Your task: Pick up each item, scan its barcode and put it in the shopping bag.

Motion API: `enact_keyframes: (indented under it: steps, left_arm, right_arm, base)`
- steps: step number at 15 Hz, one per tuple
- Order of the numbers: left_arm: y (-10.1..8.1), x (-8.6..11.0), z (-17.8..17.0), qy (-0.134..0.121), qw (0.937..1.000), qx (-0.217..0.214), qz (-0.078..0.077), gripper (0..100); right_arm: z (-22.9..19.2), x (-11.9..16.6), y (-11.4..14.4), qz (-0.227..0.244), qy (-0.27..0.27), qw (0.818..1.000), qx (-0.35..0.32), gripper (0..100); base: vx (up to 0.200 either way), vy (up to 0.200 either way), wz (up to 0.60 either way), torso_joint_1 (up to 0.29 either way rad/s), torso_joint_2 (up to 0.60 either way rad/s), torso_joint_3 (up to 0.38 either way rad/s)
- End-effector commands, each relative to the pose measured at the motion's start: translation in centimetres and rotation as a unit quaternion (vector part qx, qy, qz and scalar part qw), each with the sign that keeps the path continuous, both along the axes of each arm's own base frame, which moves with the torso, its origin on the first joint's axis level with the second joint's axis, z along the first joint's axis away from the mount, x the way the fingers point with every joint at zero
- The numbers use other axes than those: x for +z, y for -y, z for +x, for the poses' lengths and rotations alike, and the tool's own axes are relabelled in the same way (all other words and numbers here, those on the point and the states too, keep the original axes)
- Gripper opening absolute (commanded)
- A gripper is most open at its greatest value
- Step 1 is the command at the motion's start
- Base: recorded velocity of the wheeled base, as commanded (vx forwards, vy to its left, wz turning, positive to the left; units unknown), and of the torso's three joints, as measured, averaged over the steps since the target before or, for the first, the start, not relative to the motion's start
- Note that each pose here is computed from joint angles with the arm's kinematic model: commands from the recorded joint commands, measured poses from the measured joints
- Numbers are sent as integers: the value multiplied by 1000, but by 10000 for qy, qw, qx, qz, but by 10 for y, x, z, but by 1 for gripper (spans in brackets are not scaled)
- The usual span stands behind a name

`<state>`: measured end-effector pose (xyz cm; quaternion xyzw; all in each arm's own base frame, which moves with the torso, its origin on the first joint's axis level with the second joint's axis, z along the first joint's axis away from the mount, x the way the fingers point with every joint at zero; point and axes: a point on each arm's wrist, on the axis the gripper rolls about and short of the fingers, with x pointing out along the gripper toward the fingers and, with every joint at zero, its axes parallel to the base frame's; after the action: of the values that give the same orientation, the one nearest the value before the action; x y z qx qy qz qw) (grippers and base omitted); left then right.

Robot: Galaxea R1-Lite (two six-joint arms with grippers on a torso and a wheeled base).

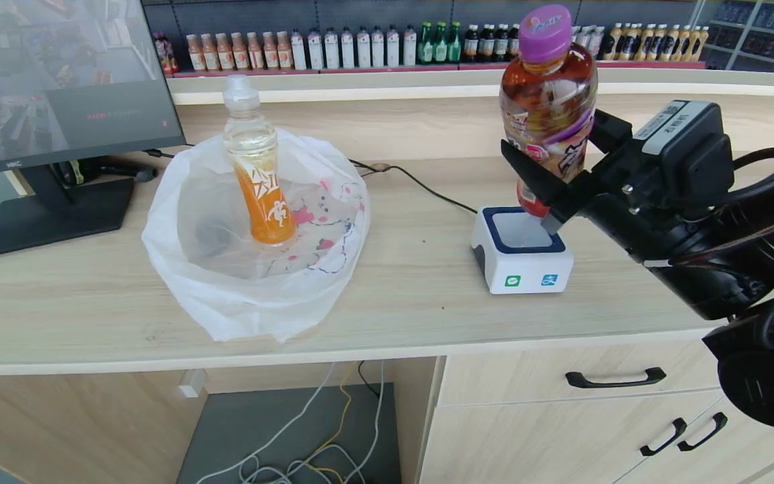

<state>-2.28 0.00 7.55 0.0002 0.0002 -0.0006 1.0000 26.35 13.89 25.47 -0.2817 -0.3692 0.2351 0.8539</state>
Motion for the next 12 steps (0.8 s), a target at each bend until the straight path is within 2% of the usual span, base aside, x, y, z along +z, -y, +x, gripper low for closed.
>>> enact_keyframes:
  steps: [1,4,7,12]
  left_arm:
    - [0,0,0,2,10000,-9,6,100]
    - [0,0,0,2,10000,-1,6,100]
    - [0,0,0,2,10000,-1,-2,100]
    - [0,0,0,2,10000,-1,-2,100]
  right_arm:
    - [16,3,16,-281,286,9991,-137,0]
    - [26,10,21,-652,588,9958,275,0]
    - [42,24,26,-897,1105,9890,402,0]
    - [43,-9,24,-1681,1238,9767,489,0]
  base:
    - [0,0,0,0,0,0]
    - [0,0,0,0,0,0]
    - [0,0,0,0,0,0]
    - [0,0,0,0,0,0]
